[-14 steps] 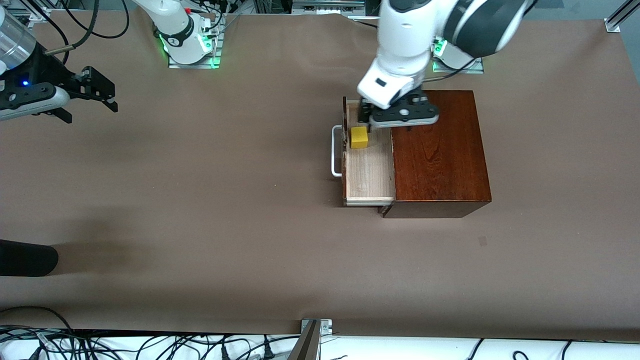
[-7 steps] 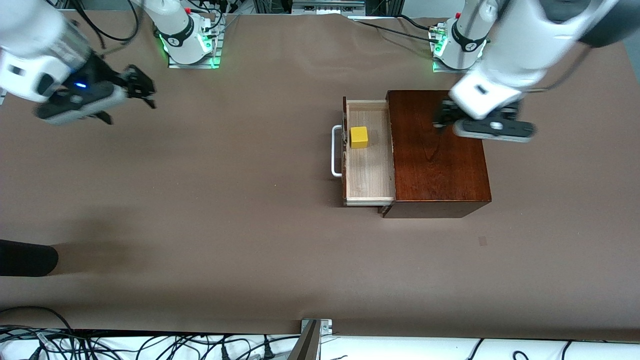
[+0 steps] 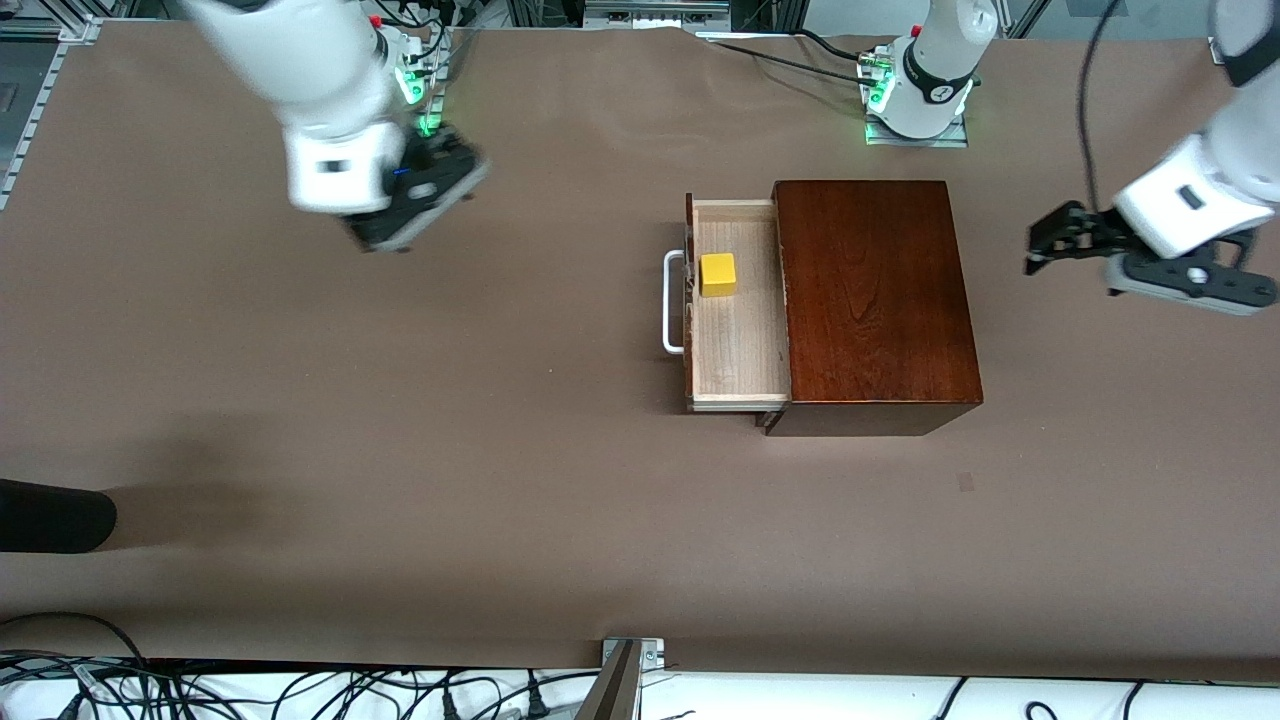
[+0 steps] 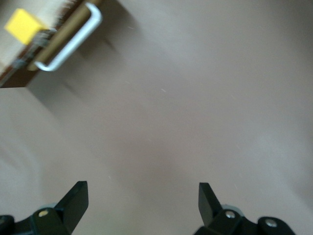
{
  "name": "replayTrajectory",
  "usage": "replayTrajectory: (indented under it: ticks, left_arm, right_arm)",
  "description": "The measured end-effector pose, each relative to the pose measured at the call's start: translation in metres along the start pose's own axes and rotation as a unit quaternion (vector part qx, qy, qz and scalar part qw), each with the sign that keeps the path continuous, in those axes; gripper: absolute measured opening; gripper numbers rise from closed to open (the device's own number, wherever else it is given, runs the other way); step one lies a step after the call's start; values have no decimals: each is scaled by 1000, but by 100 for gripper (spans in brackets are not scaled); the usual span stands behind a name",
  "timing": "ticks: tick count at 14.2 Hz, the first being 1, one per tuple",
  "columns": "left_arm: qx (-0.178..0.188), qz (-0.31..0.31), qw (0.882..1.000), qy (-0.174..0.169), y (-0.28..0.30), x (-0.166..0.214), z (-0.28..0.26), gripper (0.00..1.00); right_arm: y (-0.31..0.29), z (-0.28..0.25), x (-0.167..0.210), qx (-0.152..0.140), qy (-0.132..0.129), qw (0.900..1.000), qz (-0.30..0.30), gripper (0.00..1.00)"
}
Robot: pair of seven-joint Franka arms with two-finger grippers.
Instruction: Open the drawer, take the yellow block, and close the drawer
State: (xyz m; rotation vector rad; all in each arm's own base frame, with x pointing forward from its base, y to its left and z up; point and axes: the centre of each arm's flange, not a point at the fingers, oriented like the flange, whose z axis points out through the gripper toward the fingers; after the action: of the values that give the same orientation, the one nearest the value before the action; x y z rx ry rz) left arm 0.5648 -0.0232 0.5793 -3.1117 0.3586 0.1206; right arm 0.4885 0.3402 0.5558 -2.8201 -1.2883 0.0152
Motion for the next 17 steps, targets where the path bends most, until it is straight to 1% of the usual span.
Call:
replayTrajectory:
  ticks: [4, 6, 9, 11, 13, 15, 17]
  left_arm:
    - [-2, -3, 1000, -6, -5, -2, 1, 100]
    - [-2, -6, 1000, -7, -8, -3, 1, 100]
    - [-3, -9, 1000, -9, -11, -4, 2, 100]
    - [-3, -8, 1000, -9, -10, -4, 2, 100]
    - [-3, -8, 1000, -9, -10, -4, 2, 100]
    - [-3, -8, 1000, -10, -10, -4, 2, 100]
    - [-3, -8, 1000, -10, -9, -4, 3, 100]
  right_arm:
    - [-93, 34, 65, 2, 18, 996, -85, 100]
    - [-123, 54, 100, 5, 26, 993, -119, 100]
    - [-159, 96, 145, -1, 49, 985, -168, 100]
    - [-172, 128, 164, -11, 66, 974, -216, 100]
    - [-183, 156, 175, -30, 74, 963, -257, 100]
    - [-193, 177, 179, -50, 68, 956, -282, 100]
    - [-201, 194, 180, -58, 56, 948, -307, 100]
